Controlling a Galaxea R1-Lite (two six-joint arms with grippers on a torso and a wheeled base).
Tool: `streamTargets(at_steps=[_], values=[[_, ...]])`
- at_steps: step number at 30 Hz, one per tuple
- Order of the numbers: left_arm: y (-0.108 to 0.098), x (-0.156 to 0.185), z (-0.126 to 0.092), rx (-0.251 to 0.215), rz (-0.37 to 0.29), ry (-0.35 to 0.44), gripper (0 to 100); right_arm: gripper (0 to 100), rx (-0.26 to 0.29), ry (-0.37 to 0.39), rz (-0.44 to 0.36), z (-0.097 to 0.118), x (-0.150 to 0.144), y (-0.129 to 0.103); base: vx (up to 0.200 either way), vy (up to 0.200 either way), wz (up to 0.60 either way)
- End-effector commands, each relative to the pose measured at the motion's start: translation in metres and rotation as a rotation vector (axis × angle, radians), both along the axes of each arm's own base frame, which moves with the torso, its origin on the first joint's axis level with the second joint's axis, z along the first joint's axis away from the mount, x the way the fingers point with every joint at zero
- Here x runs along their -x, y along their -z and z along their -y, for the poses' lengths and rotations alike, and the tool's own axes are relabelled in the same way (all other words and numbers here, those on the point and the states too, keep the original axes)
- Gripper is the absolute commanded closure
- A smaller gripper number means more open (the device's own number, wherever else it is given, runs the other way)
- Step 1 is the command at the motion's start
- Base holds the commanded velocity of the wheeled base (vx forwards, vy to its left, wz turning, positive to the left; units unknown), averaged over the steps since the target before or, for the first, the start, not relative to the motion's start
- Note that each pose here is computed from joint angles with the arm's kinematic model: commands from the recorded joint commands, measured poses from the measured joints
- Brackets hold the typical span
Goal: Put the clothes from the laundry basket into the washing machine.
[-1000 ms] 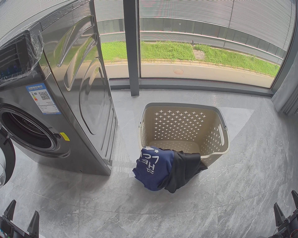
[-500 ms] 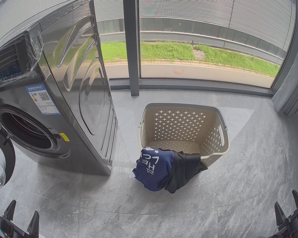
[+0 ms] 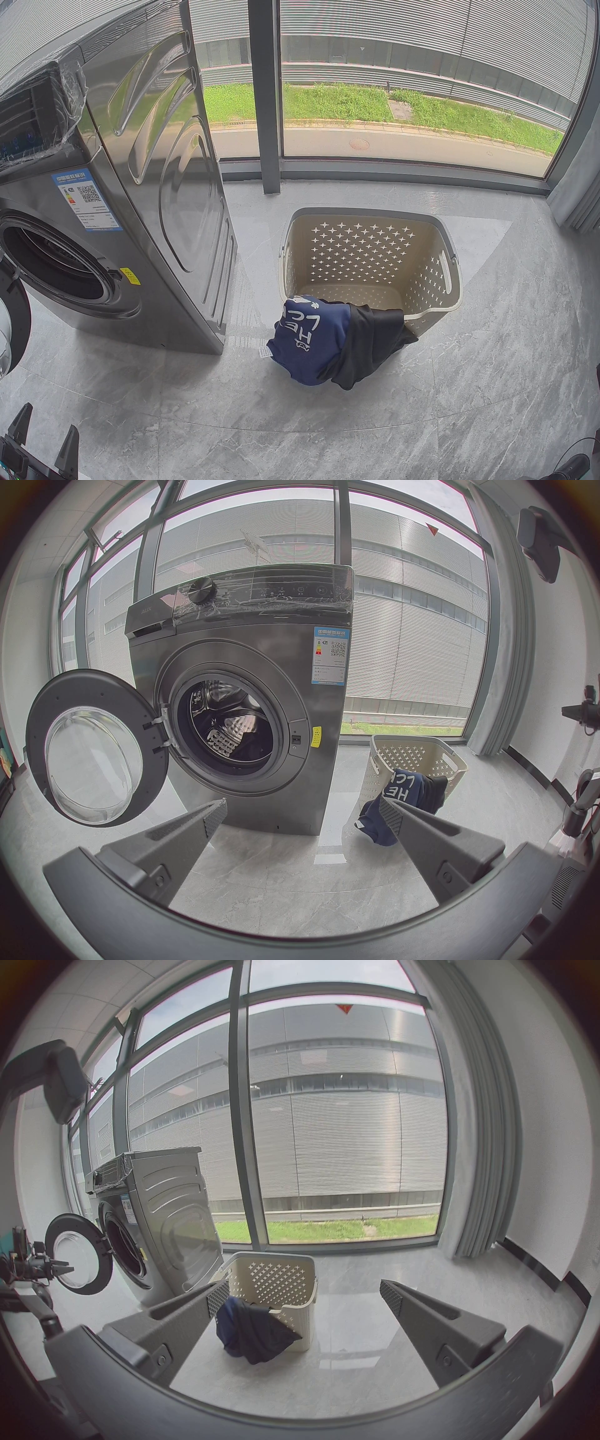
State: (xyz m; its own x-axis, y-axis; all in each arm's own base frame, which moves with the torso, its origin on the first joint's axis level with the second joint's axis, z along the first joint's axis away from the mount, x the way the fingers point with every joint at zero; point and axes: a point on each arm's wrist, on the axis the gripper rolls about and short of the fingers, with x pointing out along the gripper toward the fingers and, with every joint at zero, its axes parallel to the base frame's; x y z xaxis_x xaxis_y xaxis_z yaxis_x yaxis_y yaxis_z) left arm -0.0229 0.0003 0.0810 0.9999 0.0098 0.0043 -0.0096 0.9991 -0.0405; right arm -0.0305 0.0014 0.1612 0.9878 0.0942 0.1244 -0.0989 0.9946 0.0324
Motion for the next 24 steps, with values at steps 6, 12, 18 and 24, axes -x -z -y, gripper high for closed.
streamTargets(at_steps=[6,12,18,24], values=[[0.005,0.0,0.0,-0.002,-0.006,-0.001,0,0,-0.057,-0.192,-0.346,-0.006,-0.09,-0.035,0.0,0.0,0.0],[0.005,0.0,0.0,-0.001,-0.006,-0.001,0,0,-0.057,-0.239,-0.515,-0.012,-0.122,-0.023,0.0,0.0,0.0],[0.005,0.0,0.0,-0.001,-0.006,-0.001,0,0,-0.073,-0.262,-0.646,-0.019,-0.149,-0.013,0.0,0.0,0.0],[0.005,0.0,0.0,0.001,-0.006,-0.001,0,0,-0.132,-0.253,-0.789,-0.039,-0.18,-0.004,0.0,0.0,0.0]])
